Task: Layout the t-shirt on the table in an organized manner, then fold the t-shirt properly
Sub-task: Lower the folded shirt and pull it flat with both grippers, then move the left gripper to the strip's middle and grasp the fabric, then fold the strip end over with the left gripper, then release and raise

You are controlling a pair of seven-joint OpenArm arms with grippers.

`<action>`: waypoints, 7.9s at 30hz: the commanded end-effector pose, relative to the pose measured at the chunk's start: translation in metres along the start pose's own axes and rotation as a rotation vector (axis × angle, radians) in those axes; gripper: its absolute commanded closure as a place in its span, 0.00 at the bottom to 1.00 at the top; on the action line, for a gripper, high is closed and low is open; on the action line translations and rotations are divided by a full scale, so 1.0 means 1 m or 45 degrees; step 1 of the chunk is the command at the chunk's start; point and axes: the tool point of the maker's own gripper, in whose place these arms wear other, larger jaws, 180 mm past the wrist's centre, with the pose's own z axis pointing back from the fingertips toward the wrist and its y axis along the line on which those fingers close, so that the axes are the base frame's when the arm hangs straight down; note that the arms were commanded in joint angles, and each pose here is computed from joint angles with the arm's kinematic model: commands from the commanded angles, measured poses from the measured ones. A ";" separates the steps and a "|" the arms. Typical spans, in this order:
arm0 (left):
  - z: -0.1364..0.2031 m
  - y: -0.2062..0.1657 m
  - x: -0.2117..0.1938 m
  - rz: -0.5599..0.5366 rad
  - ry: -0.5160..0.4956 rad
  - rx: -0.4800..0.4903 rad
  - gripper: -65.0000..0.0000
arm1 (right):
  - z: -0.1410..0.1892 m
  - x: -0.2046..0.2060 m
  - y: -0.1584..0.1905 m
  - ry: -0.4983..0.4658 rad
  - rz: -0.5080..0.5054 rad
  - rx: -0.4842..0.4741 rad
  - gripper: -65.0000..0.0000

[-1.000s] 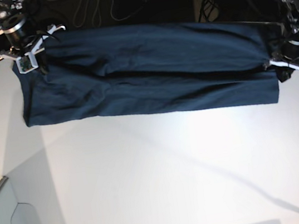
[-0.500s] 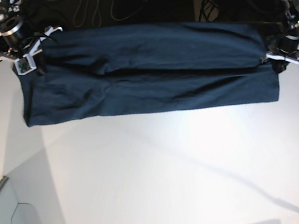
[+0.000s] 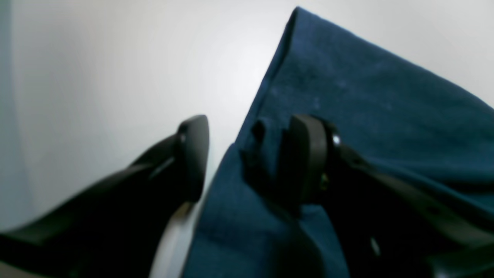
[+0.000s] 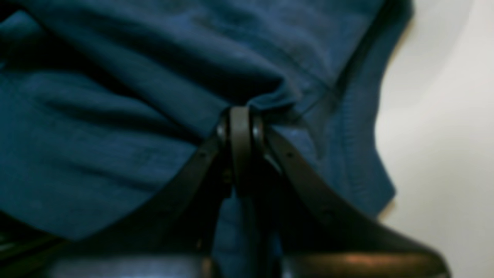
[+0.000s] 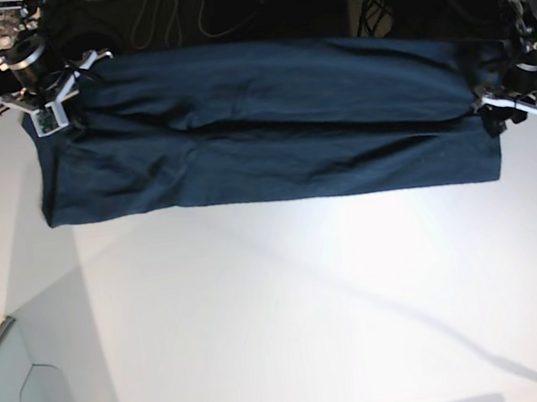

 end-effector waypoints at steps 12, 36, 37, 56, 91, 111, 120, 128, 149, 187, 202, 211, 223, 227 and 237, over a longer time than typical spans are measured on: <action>0.003 0.005 0.008 0.063 -0.065 0.023 0.50 | -0.016 0.009 -0.010 -0.042 -0.016 -0.002 1.00; 0.007 -0.006 -0.023 0.120 -0.011 0.016 1.00 | -0.046 0.021 -0.010 -0.067 -0.063 0.021 1.00; 0.007 -0.005 -0.021 0.118 -0.015 0.016 0.99 | -0.048 0.021 -0.009 -0.066 -0.068 0.023 1.00; 0.048 -0.079 0.090 0.138 -0.380 -0.209 1.00 | -0.052 0.014 -0.009 -0.040 -0.082 0.031 1.00; 0.060 -0.381 -0.053 -0.145 -0.136 -0.667 1.00 | -0.052 0.015 -0.004 -0.044 -0.095 0.036 1.00; 0.052 -0.412 -0.064 -0.235 -0.099 -0.755 0.97 | -0.052 0.014 -0.006 -0.042 -0.091 0.035 1.00; 0.081 -0.421 -0.041 -0.274 -0.209 -0.858 0.47 | -0.053 0.016 -0.006 -0.046 -0.091 0.034 1.00; 0.073 -0.350 0.009 -0.280 -0.349 -0.686 0.48 | -0.053 0.016 -0.006 -0.048 -0.091 0.034 1.00; 0.053 -0.317 -0.091 -0.154 0.045 -0.637 0.48 | -0.053 0.015 -0.006 -0.044 -0.091 0.035 1.00; 0.101 -0.293 -0.042 -0.426 -0.104 -0.875 0.48 | -0.017 0.060 -0.031 -0.171 -0.036 -0.135 0.38; 0.090 -0.256 -0.030 -0.400 -0.124 -0.737 0.48 | -0.037 0.072 -0.062 -0.112 -0.118 -0.223 0.37; 0.087 -0.251 -0.025 -0.398 -0.138 -0.715 0.48 | -0.058 0.053 -0.090 0.002 -0.209 -0.255 0.37; 0.084 -0.244 -0.019 -0.394 -0.153 -0.685 0.48 | -0.064 0.025 -0.089 0.082 -0.252 -0.226 0.38; 0.077 -0.219 -0.004 -0.346 -0.191 -0.575 0.48 | -0.070 0.027 -0.075 0.093 -0.218 -0.173 0.44; 0.058 -0.127 0.022 -0.215 -0.258 -0.222 0.48 | -0.076 0.027 -0.050 0.112 -0.161 -0.086 1.00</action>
